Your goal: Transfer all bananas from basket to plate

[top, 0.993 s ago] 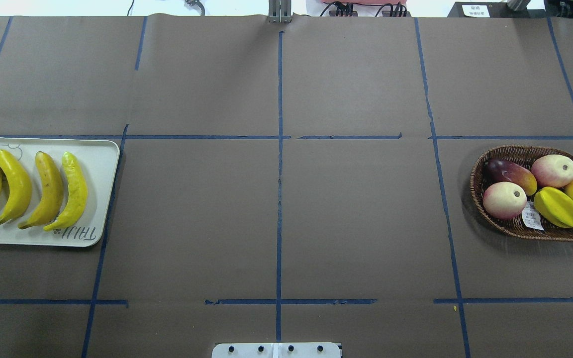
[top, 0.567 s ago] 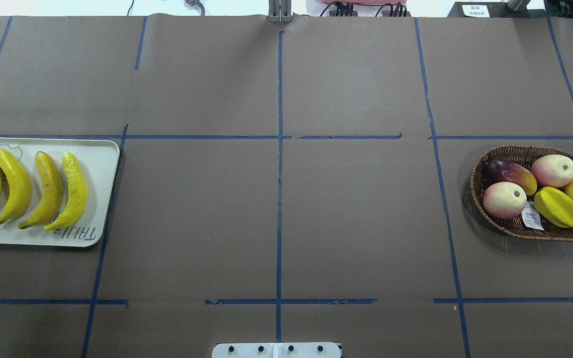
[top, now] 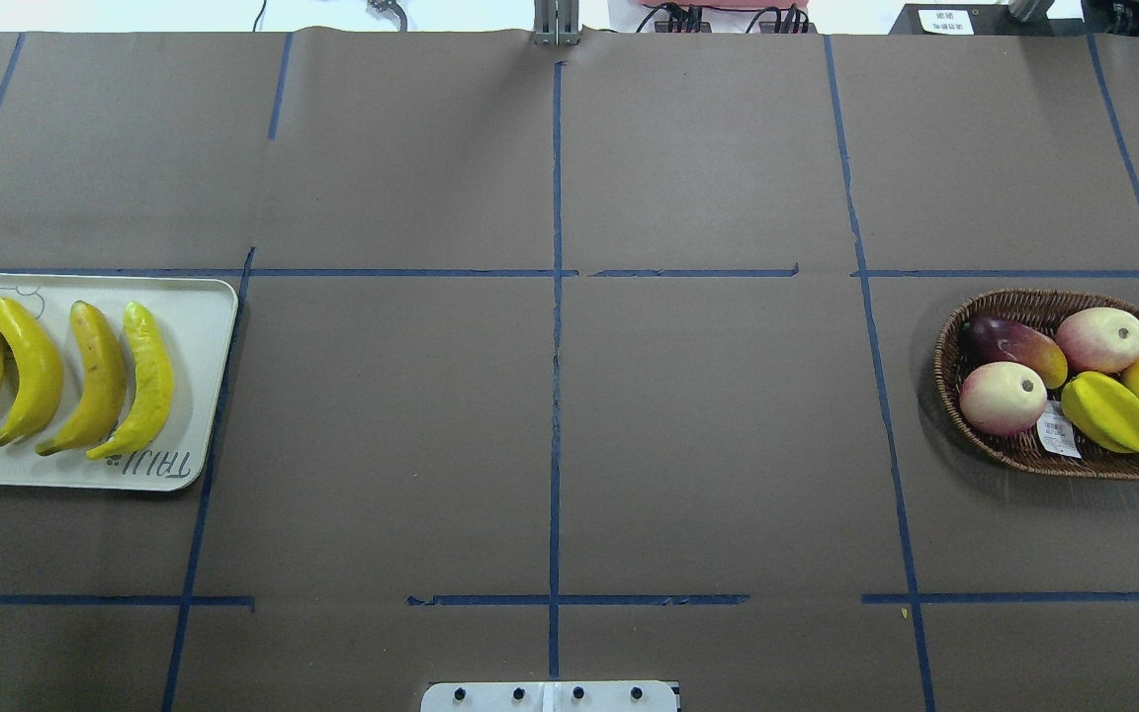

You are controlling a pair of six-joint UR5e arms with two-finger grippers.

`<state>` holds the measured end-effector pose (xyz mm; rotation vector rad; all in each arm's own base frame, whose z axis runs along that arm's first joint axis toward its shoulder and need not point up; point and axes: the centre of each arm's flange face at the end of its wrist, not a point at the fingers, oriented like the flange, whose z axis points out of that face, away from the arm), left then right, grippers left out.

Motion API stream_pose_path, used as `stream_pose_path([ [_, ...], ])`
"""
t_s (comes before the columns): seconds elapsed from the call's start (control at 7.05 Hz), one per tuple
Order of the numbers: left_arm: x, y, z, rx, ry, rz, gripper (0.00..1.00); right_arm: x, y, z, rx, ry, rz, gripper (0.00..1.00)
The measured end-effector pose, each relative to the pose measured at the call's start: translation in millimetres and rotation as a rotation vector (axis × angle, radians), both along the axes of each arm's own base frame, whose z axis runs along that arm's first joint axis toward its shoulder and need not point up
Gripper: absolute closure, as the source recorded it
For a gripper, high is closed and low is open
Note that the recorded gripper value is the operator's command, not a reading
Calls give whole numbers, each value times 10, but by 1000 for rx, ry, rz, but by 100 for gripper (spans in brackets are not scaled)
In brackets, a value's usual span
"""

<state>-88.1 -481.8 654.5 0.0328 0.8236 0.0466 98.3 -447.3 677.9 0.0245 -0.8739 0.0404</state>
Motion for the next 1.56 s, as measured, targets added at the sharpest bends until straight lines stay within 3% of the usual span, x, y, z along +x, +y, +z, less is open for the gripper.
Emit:
stream_pose_path([
  [0.71, 2, 33, 34, -7, 0, 0, 0, 5, -40, -35, -32, -1, 5, 0],
  [1.56, 3, 48, 68, -7, 0, 0, 0, 34, -39, -71, -24, 29, 3, 0],
])
